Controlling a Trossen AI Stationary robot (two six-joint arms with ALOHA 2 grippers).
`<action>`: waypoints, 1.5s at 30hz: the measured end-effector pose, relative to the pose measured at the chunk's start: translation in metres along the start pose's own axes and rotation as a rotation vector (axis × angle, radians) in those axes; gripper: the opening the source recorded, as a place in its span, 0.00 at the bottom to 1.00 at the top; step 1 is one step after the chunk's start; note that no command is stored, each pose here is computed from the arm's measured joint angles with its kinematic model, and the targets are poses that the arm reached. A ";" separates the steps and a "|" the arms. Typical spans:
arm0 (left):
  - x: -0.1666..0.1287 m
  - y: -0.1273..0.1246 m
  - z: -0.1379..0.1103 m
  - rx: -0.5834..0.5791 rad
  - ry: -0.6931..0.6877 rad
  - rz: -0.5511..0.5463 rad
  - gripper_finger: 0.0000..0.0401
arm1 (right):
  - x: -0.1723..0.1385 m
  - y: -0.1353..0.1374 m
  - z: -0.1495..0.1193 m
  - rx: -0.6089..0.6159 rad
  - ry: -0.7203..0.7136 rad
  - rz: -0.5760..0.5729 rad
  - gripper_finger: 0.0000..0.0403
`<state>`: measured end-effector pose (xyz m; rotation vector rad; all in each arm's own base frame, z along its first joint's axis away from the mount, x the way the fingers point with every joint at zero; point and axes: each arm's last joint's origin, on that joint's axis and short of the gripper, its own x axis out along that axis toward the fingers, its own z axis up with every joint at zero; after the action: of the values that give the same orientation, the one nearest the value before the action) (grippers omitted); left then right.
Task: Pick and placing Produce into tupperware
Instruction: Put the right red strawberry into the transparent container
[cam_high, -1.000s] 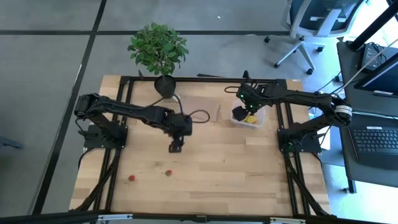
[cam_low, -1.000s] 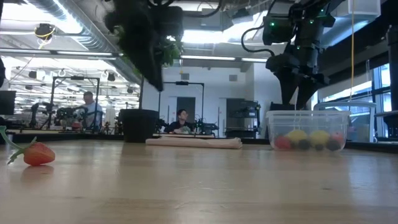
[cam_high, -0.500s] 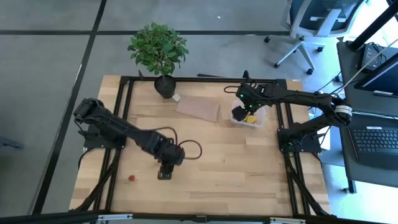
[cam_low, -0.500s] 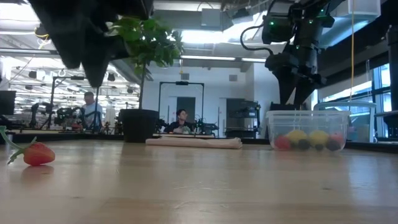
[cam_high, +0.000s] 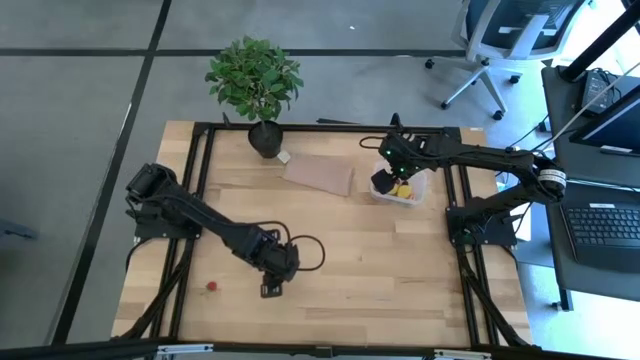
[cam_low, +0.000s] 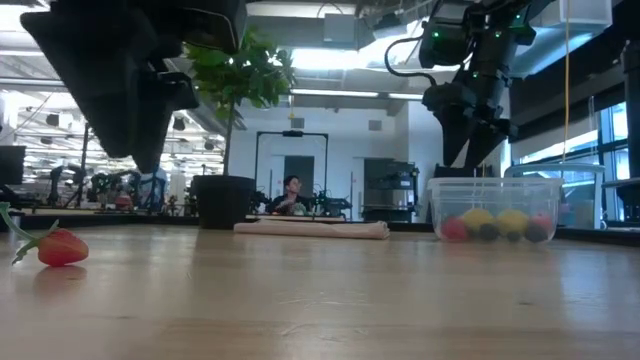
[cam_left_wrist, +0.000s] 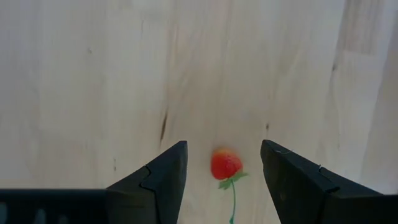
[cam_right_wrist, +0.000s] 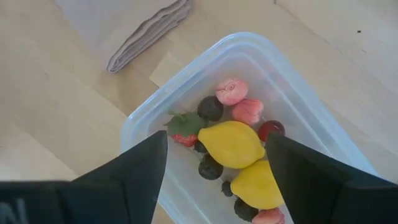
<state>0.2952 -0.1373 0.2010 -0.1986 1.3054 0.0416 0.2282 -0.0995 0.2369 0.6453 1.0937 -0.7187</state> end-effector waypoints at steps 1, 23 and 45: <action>0.001 0.000 -0.001 0.000 0.001 -0.002 0.49 | 0.000 0.000 0.000 -0.002 0.000 0.000 0.68; 0.032 -0.005 -0.026 0.014 0.108 -0.023 0.44 | 0.000 0.000 0.000 -0.026 0.000 -0.001 0.68; 0.051 -0.004 -0.022 0.008 0.087 0.018 0.24 | 0.000 0.000 0.000 -0.050 0.001 -0.002 0.68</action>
<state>0.2885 -0.1494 0.1468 -0.1839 1.3941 0.0437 0.2280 -0.0995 0.2368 0.6019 1.1098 -0.6909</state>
